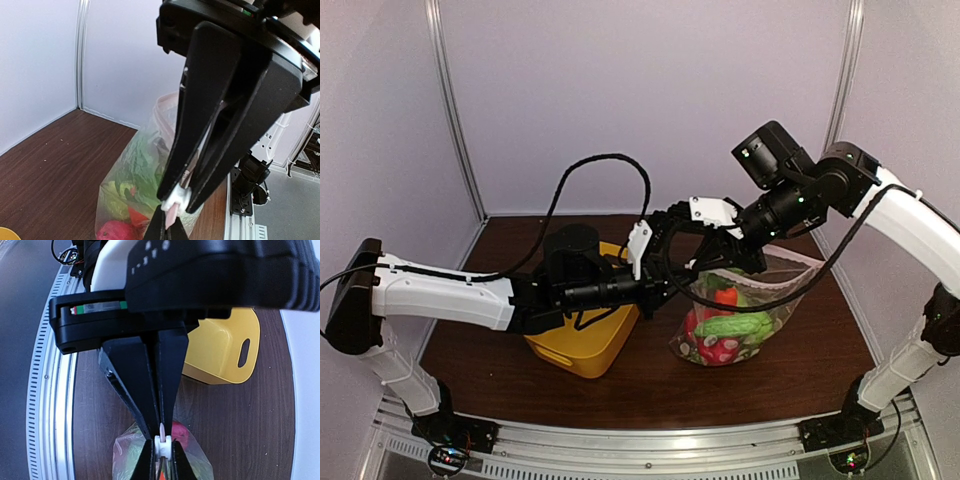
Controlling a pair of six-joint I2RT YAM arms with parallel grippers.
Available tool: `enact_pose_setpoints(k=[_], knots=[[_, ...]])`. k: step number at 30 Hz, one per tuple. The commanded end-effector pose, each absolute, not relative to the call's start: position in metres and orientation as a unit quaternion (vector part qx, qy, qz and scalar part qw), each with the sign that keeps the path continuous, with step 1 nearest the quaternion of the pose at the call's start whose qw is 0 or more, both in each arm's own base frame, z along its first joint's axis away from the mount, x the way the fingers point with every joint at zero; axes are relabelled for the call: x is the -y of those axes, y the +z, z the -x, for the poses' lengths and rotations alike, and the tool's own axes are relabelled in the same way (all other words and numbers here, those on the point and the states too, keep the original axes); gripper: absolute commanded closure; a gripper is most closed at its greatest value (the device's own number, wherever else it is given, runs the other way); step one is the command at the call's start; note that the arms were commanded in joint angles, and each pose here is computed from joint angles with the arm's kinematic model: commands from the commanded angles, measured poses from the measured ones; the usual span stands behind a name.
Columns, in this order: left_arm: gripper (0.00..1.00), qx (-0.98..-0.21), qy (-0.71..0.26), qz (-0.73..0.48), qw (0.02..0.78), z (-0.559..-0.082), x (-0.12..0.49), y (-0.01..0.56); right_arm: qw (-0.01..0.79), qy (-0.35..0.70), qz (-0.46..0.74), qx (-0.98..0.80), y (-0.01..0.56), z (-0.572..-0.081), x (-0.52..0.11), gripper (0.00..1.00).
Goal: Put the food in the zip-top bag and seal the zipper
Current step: Zip the zipper on the zipper food storage bag.
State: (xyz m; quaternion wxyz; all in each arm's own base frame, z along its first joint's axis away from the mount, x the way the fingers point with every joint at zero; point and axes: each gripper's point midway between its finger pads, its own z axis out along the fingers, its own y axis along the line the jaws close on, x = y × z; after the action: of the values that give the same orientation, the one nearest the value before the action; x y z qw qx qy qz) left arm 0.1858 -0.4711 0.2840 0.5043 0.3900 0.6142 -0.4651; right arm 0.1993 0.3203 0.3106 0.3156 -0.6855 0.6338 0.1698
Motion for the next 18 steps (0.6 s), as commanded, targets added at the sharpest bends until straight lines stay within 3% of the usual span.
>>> enact_pose_setpoints(k=[1, 18], knots=[[1.0, -0.596, -0.469, -0.38, 0.53, -0.189, 0.474, 0.303, 0.33, 0.137, 0.679, -0.641, 0.32, -0.207, -0.313, 0.96], [1.0, -0.622, -0.43, -0.347, 0.554, -0.204, 0.435, 0.297, 0.325, 0.086, 0.645, -0.686, 0.325, -0.233, -0.25, 0.96]])
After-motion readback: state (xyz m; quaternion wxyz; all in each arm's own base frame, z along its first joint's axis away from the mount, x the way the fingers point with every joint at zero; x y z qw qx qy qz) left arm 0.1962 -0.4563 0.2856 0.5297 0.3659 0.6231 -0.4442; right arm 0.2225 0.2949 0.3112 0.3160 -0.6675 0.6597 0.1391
